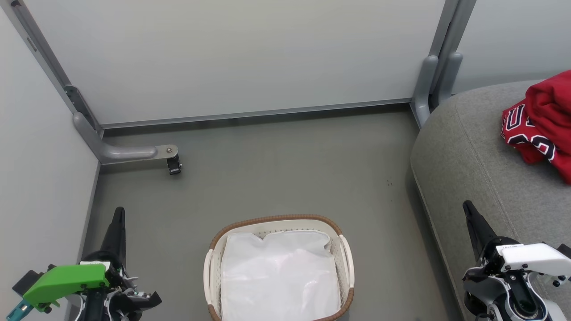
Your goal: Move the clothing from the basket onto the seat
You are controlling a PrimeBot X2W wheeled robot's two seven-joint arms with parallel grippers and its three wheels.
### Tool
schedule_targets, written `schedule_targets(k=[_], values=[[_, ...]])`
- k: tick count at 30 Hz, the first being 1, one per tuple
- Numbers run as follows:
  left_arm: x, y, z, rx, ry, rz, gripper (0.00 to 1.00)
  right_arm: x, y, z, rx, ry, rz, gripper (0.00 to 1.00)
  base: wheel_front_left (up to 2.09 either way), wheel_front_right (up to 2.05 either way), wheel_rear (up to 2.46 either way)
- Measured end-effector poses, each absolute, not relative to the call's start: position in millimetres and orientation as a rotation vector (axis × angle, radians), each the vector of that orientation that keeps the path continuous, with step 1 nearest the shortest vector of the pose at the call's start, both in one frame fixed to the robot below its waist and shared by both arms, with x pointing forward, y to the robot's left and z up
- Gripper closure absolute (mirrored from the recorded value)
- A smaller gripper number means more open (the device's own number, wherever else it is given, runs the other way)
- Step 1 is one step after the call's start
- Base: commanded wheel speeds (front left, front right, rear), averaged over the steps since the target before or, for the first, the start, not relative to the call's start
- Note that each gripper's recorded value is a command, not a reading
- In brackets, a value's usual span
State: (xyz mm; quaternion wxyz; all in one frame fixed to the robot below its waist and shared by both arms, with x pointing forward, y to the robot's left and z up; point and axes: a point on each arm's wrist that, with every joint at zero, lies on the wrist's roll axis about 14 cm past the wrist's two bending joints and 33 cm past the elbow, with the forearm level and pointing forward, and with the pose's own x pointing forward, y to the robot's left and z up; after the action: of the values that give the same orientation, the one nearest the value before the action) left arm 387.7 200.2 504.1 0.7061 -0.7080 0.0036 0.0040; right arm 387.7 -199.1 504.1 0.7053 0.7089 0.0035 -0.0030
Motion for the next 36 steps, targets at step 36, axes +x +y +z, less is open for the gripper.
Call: schedule_targets(k=[36], values=[[387.6, 200.2, 504.2, -1.573, 0.008, 0.009, 1.00, 387.7, -199.1, 504.3, 1.576, 0.008, -0.006, 1.00, 0.00, 0.00, 0.00]])
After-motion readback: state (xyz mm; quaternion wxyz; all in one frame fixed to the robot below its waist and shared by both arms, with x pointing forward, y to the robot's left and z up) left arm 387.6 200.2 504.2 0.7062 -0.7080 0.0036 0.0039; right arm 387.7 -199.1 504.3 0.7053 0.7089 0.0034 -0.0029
